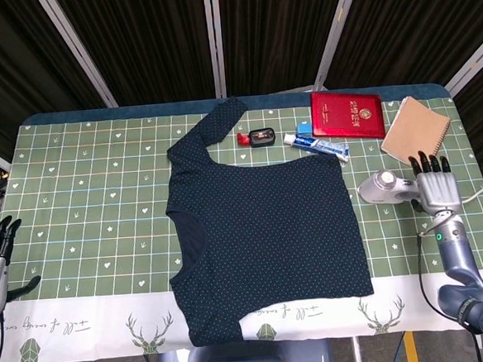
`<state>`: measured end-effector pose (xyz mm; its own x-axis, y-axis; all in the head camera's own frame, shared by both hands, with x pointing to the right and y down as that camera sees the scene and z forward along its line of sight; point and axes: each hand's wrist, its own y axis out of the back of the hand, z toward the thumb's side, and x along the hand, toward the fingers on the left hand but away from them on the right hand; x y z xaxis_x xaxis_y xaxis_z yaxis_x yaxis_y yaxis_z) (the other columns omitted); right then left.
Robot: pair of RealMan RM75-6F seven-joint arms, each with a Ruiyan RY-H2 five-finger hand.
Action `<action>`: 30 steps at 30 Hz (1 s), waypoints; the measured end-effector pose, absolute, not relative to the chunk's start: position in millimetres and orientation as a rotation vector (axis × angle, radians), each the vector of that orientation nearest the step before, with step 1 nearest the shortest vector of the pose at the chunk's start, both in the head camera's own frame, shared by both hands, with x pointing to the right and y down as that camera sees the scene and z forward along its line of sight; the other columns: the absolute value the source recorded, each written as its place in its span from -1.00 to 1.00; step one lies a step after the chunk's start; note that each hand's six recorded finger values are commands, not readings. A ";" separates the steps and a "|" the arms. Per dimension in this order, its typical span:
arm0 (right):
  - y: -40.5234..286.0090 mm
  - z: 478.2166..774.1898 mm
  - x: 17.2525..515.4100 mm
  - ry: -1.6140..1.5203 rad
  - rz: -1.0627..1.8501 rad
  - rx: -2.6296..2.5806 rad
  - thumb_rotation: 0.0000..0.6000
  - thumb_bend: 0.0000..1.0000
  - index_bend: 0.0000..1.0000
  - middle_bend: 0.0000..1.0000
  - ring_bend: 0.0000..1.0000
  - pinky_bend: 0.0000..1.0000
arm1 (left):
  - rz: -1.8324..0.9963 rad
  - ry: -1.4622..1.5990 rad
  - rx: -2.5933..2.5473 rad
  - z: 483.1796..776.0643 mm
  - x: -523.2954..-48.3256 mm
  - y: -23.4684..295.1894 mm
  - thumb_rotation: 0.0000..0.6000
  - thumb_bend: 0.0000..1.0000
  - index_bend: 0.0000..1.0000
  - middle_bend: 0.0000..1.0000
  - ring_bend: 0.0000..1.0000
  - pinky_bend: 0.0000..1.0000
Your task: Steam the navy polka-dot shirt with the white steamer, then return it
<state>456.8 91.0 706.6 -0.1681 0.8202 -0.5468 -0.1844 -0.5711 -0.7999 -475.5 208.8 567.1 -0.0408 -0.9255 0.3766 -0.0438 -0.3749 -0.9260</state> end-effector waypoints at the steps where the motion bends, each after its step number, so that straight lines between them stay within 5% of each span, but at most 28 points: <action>1: 90.8 707.8 456.2 -0.763 1.821 -1.387 1.00 0.00 -0.85 -0.88 -1.00 -0.90 | -1.511 1.065 -1.493 567.2 -475.7 208.7 1.00 -1.00 -1.00 -1.00 -1.00 -1.00; 19: 75.6 733.8 457.7 -0.741 1.878 -1.290 1.00 0.08 -0.77 -0.81 -0.99 -0.85 | -1.529 1.069 -1.487 569.8 -479.1 206.7 1.00 -1.00 -1.00 -1.00 -1.00 -1.00; 30: 65.1 741.5 461.8 -0.730 1.930 -1.284 1.00 0.18 -0.71 -0.58 -0.72 -0.70 | -1.533 1.075 -1.485 570.6 -480.2 206.0 1.00 -1.00 -1.00 -1.00 -1.00 -1.00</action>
